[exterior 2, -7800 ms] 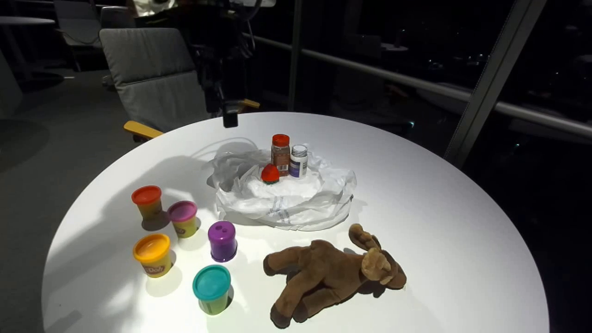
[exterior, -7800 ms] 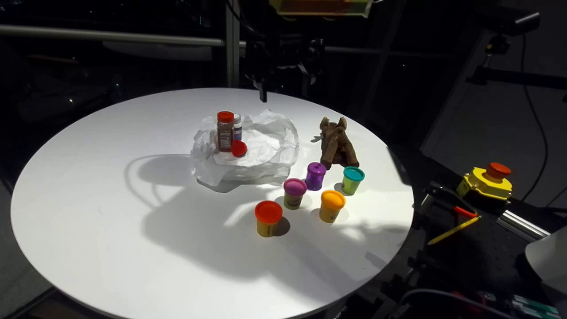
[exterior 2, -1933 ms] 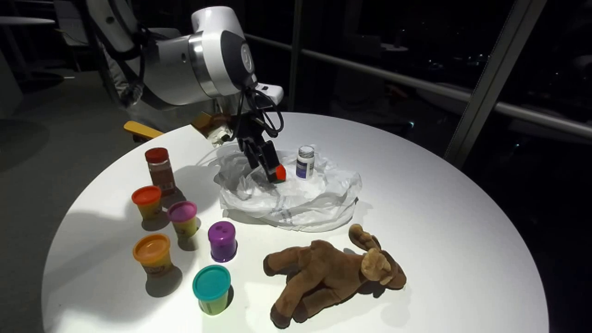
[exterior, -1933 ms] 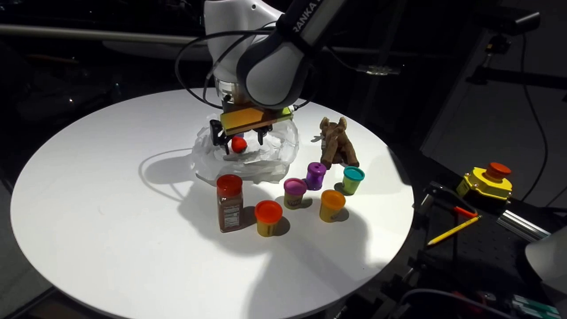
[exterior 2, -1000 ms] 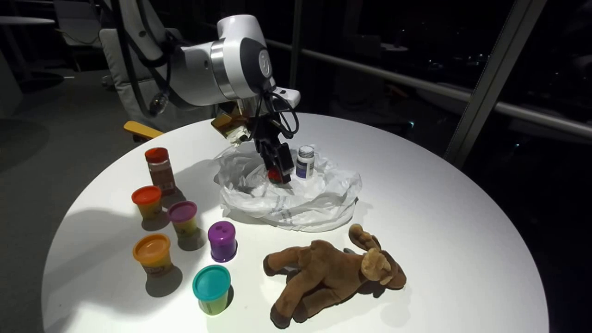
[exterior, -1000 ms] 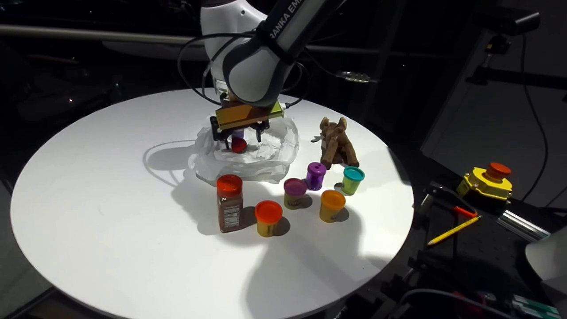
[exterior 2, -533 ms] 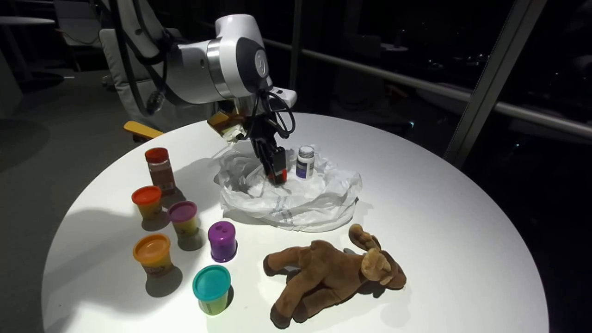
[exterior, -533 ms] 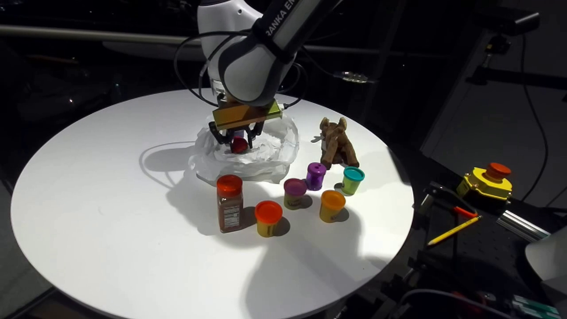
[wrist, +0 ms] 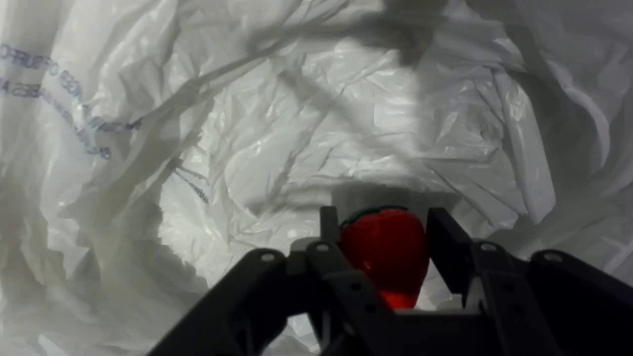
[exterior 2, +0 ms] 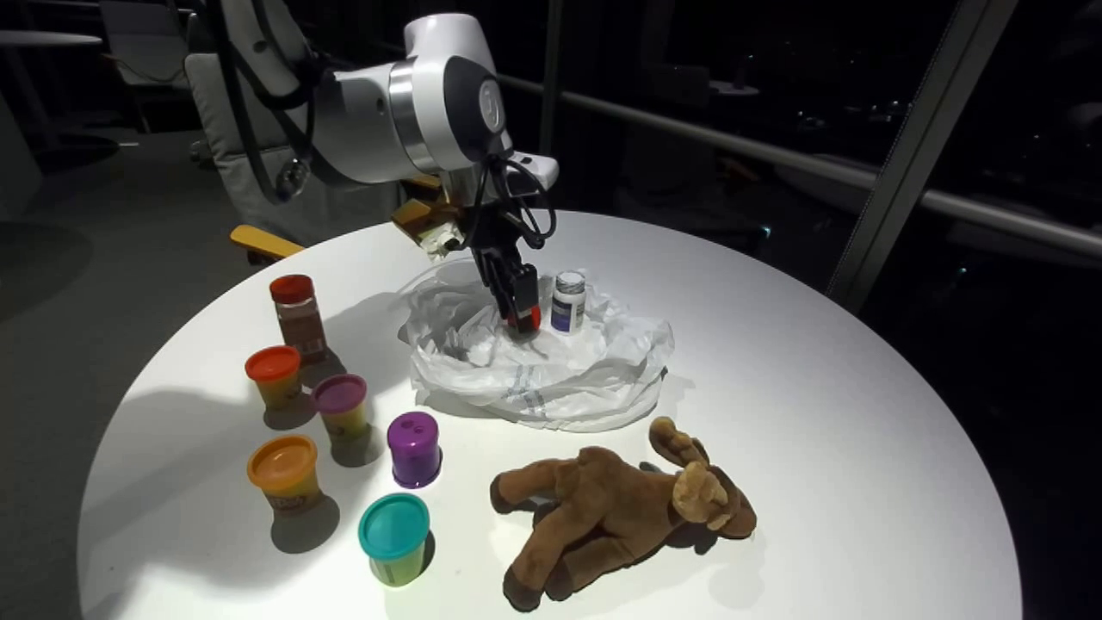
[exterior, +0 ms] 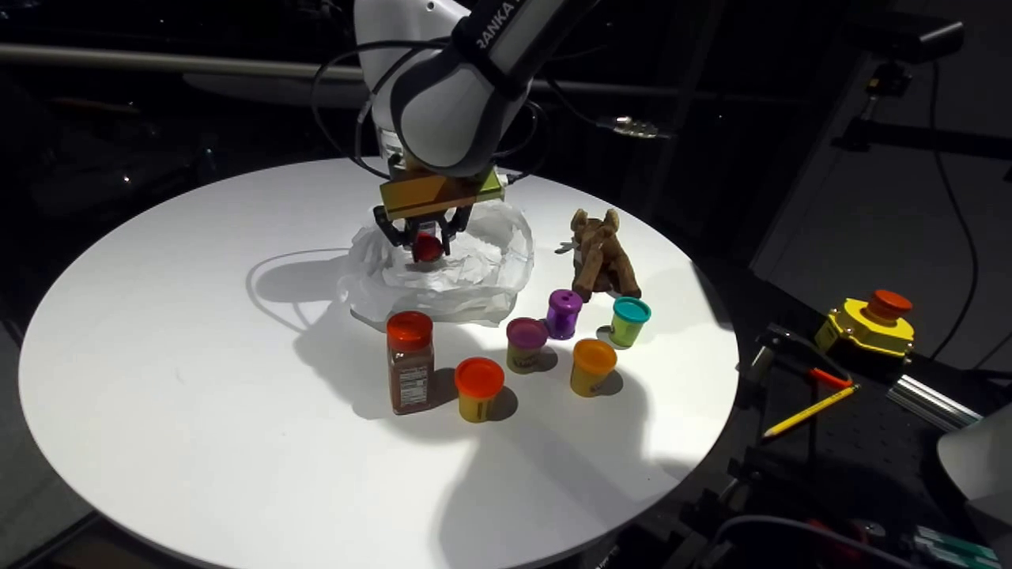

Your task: Remove the objects from the plastic

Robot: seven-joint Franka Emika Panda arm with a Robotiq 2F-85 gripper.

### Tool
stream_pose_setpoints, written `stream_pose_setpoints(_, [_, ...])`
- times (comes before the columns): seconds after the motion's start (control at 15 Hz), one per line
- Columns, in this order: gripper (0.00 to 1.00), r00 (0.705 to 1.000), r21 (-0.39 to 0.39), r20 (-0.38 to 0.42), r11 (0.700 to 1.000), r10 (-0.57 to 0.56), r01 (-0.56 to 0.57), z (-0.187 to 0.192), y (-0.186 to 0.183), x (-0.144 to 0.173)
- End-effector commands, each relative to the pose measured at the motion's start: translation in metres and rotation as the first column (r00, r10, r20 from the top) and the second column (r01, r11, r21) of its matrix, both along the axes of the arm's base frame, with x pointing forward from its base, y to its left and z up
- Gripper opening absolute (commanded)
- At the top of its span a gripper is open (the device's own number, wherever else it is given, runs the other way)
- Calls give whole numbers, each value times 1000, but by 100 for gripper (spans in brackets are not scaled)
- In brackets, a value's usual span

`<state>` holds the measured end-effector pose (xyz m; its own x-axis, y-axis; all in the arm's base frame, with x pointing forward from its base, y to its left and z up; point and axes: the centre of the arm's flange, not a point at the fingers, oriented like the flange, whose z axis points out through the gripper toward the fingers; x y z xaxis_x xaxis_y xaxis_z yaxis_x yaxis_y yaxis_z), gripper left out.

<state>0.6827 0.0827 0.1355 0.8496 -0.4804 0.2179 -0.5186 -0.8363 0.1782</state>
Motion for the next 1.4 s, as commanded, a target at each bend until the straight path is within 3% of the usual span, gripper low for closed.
stream_pose_setpoints(0.0, [23,1000,-8,14,1000,0,0,65,-18,-35])
stream_pose_setpoints(0.27, [23,998,13,20,998,-57,57,105,-52,-80])
stream_pose_setpoints(0.4, [23,995,32,-10,995,-97,97,101,-73,-96])
stream_pose_setpoints(0.87, [23,961,15,-146,971,-234,239,24,-132,-109])
stream_pose_setpoints(1.2, [23,939,10,-210,960,-273,282,-16,-148,-118])
stream_pose_setpoints(1.27, [70,936,14,-211,957,-281,291,-15,-151,-120])
stream_pose_setpoints(1.33, [75,942,22,-196,959,-274,284,0,-151,-121])
